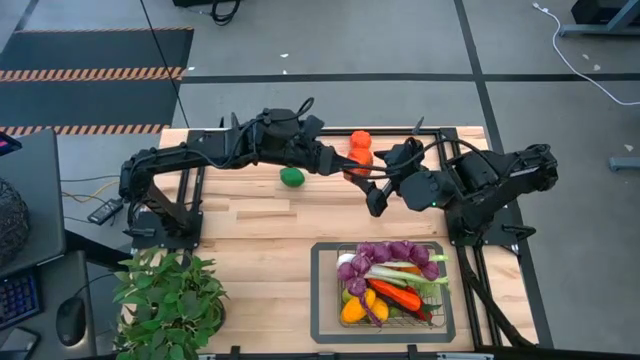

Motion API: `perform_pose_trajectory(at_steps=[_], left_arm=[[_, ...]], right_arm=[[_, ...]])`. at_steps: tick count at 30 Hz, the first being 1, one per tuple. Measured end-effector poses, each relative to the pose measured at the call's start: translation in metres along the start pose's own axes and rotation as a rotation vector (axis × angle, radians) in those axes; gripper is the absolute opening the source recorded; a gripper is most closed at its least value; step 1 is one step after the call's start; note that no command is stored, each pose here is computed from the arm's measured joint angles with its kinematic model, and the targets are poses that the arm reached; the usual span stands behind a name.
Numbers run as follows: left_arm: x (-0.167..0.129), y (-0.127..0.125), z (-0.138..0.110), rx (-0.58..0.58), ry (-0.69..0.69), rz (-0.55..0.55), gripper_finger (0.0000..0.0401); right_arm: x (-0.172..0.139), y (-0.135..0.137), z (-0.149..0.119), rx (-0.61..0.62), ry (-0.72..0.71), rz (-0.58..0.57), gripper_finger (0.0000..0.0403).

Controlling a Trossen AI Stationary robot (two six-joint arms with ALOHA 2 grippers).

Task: Build produce basket
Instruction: Put the left tangerine into the wire basket

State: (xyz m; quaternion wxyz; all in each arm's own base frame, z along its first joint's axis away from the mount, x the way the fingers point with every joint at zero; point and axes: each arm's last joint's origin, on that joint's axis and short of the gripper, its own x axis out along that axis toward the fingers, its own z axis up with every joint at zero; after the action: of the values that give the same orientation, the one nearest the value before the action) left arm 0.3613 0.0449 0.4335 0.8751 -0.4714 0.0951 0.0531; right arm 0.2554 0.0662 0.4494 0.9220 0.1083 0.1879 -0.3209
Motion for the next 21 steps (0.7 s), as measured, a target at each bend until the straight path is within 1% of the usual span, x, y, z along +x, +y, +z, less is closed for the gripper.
perform_pose_trajectory(at_steps=[6,13,21], left_arm=[[0.001,-0.005,-0.001,0.005,-0.02,-0.026,0.0238],[0.001,-0.005,-0.002,0.007,-0.019,-0.034,0.0241],[0.001,-0.007,-0.004,0.008,-0.002,-0.045,0.0242]], right_arm=[[0.009,-0.006,0.006,0.014,-0.013,-0.026,0.04],[0.014,-0.008,0.011,0.049,-0.006,0.0,0.0394],[0.014,-0.008,0.011,0.041,-0.004,0.002,0.037]])
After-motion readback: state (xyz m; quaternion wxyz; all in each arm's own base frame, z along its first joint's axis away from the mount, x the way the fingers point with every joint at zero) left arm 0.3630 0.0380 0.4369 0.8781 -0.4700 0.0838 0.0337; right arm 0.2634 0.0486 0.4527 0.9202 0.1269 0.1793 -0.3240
